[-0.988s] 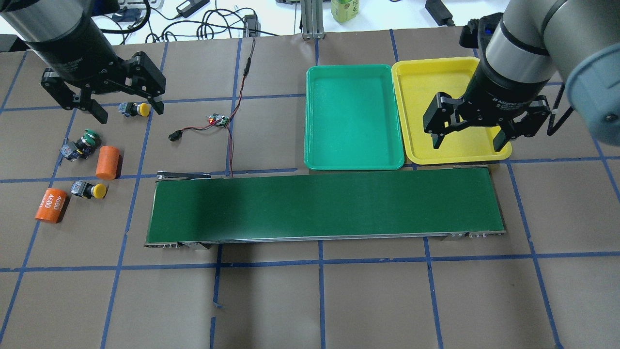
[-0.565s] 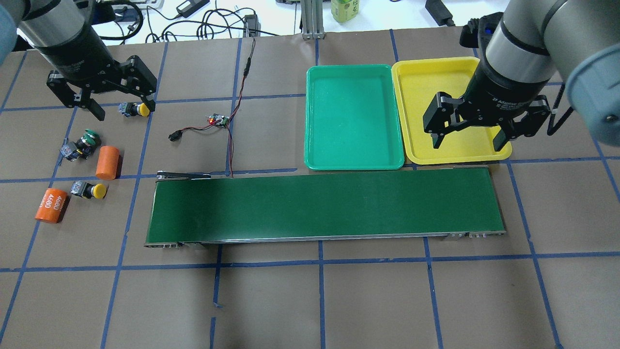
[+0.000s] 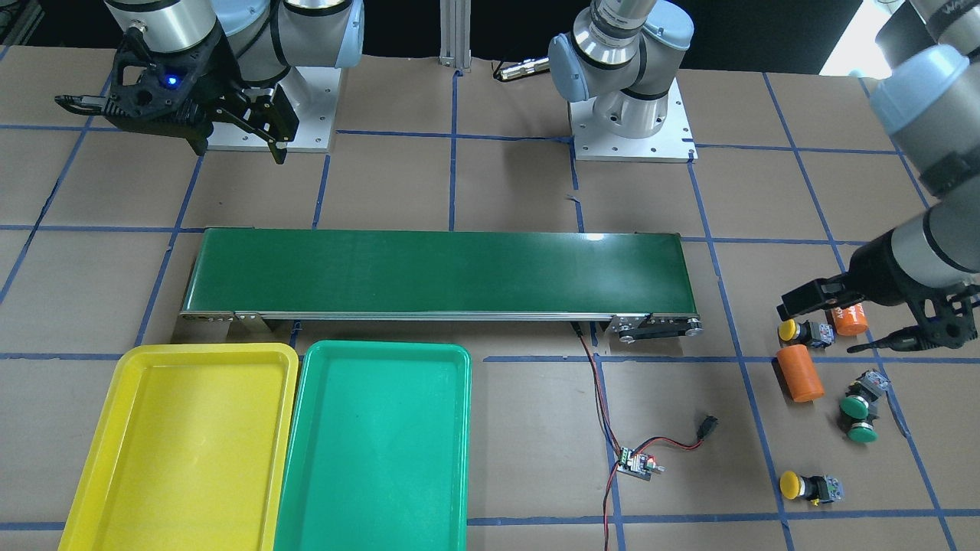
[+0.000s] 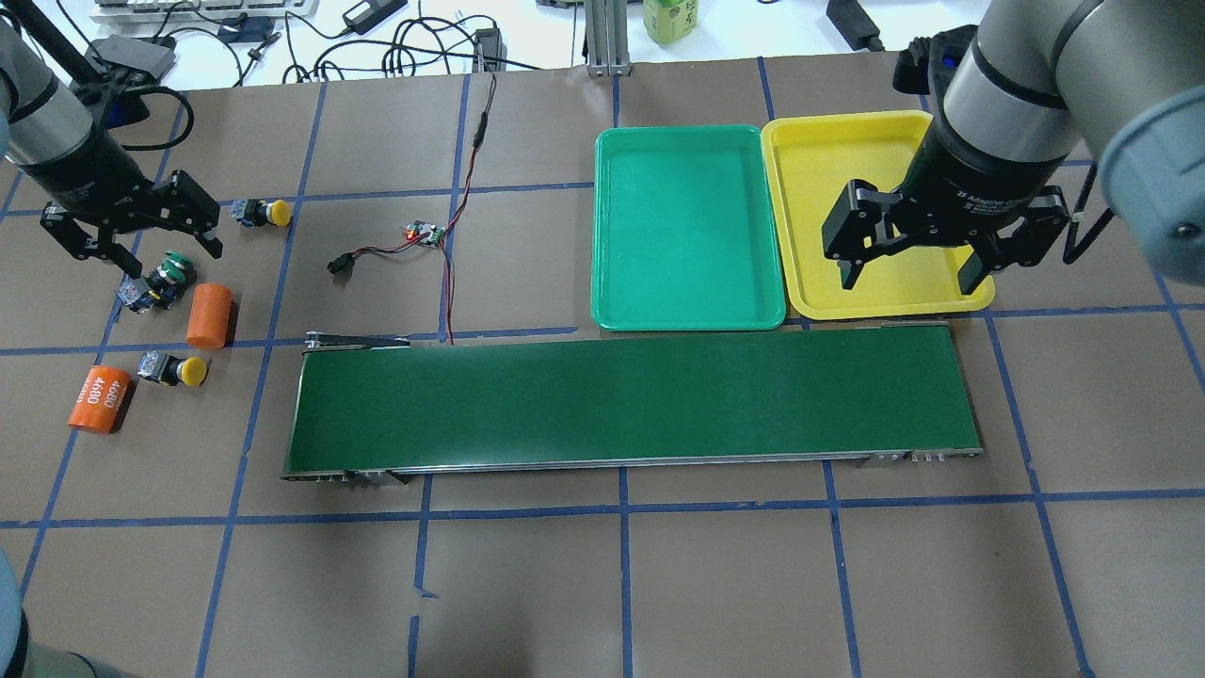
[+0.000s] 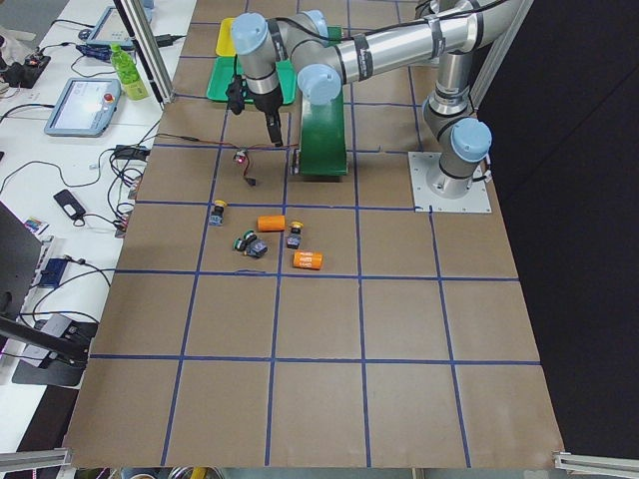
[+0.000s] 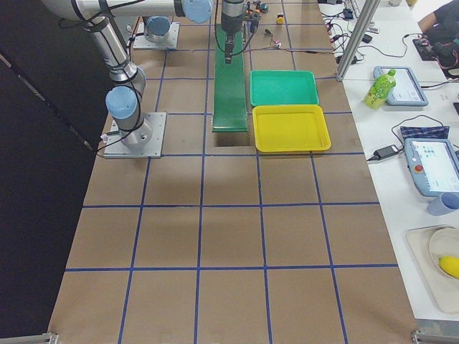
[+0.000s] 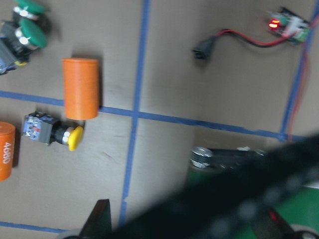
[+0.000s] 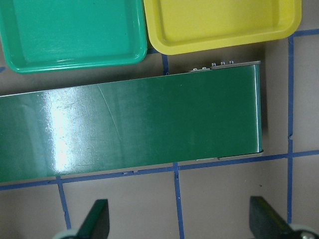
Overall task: Sort buttons by color to trays
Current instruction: 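Grasp the orange cylinder with the left gripper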
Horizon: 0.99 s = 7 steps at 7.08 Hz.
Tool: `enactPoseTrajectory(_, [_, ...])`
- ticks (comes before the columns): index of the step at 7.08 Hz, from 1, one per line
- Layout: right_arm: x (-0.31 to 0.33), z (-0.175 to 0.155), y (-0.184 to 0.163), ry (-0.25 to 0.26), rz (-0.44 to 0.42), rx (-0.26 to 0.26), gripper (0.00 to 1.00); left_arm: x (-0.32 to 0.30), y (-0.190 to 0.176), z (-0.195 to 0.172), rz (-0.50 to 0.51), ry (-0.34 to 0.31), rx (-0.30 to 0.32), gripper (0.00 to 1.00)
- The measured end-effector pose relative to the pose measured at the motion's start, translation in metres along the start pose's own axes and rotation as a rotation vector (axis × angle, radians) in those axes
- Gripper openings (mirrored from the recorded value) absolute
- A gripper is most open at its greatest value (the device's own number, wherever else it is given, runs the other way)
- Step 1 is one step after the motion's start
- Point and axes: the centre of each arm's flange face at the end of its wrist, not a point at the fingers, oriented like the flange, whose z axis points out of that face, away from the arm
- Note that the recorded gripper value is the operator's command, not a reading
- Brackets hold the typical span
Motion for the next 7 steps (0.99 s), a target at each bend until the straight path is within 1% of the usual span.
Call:
enactPoseTrajectory(2, [0.000, 0.000, 0.000, 0.000, 0.000, 0.000, 1.00, -0.047, -0.017, 0.060, 0.079, -0.042, 0.035, 1.00])
enactPoseTrajectory(3, [0.000, 0.000, 0.000, 0.001, 0.000, -0.001, 1.00, -0.058, -0.024, 0.080, 0.112, -0.050, 0.051, 1.00])
enactPoseTrajectory(5, [0.000, 0.000, 0.000, 0.000, 0.001, 0.000, 1.00, -0.064, -0.038, 0.108, 0.160, -0.045, 0.080, 1.00])
enactPoseTrajectory(6, [0.000, 0.000, 0.000, -0.001, 0.001, 0.000, 1.00, -0.065, -0.043, 0.119, 0.161, -0.040, 0.082, 1.00])
enactPoseTrajectory(7, [0.000, 0.000, 0.000, -0.001, 0.001, 0.001, 1.00, -0.066, -0.045, 0.129, 0.148, -0.032, 0.075, 0.92])
